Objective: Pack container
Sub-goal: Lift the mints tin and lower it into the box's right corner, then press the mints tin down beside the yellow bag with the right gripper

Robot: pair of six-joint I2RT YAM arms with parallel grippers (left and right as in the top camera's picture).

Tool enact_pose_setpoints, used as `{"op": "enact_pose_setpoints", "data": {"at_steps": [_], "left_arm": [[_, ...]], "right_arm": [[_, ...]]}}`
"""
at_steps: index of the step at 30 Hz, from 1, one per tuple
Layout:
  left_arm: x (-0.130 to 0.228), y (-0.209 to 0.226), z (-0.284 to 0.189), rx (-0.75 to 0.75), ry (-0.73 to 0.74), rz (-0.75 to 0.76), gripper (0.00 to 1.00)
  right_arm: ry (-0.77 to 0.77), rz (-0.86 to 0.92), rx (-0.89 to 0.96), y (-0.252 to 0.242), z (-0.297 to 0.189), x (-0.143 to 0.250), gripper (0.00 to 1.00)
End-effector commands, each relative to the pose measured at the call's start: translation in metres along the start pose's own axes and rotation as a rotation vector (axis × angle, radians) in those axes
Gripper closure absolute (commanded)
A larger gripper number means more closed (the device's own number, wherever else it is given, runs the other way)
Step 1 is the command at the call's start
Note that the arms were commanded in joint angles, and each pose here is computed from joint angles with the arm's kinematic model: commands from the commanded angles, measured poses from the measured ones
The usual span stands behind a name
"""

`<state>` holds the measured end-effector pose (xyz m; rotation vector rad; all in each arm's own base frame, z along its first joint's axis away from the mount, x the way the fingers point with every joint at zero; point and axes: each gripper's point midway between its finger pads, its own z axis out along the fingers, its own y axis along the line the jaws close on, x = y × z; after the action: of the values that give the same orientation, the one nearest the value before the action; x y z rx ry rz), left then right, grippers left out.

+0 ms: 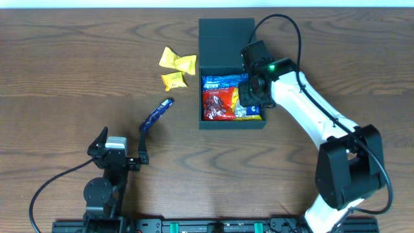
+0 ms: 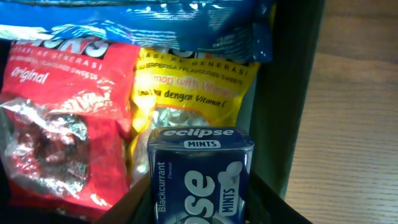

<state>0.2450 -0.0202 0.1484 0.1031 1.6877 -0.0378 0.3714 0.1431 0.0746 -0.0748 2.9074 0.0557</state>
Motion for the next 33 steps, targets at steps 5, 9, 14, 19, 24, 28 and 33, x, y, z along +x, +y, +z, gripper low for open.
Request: {"op": "enact_pose_setpoints", "data": {"at_steps": [5, 9, 14, 19, 24, 28, 33], "left_arm": [[0.016, -0.001, 0.000, 0.005, 0.055, -0.004, 0.05], [0.016, -0.001, 0.000, 0.005, 0.055, -0.004, 0.05], [0.016, -0.001, 0.000, 0.005, 0.055, -0.004, 0.05], [0.016, -0.001, 0.000, 0.005, 0.055, -0.004, 0.05], [0.016, -0.001, 0.000, 0.005, 0.055, -0.004, 0.05], [0.016, -0.001, 0.000, 0.005, 0.055, -0.004, 0.05], [0.016, -0.001, 0.000, 0.005, 0.055, -0.004, 0.05]], "right_arm": [[-0.010, 0.007, 0.026, 0.005, 0.004, -0.004, 0.63], [0.007, 0.009, 0.030, 0.008, 0.010, -0.001, 0.63], [0.013, 0.019, 0.030, 0.011, 0.013, 0.001, 0.62], [0.016, 0.032, 0.034, 0.010, 0.015, 0.001, 0.62], [0.026, 0.044, 0.046, 0.009, 0.020, 0.003, 0.62], [0.051, 0.042, 0.058, 0.008, 0.031, 0.006, 0.62], [0.060, 0.049, 0.077, 0.002, 0.037, 0.007, 0.62]]}}
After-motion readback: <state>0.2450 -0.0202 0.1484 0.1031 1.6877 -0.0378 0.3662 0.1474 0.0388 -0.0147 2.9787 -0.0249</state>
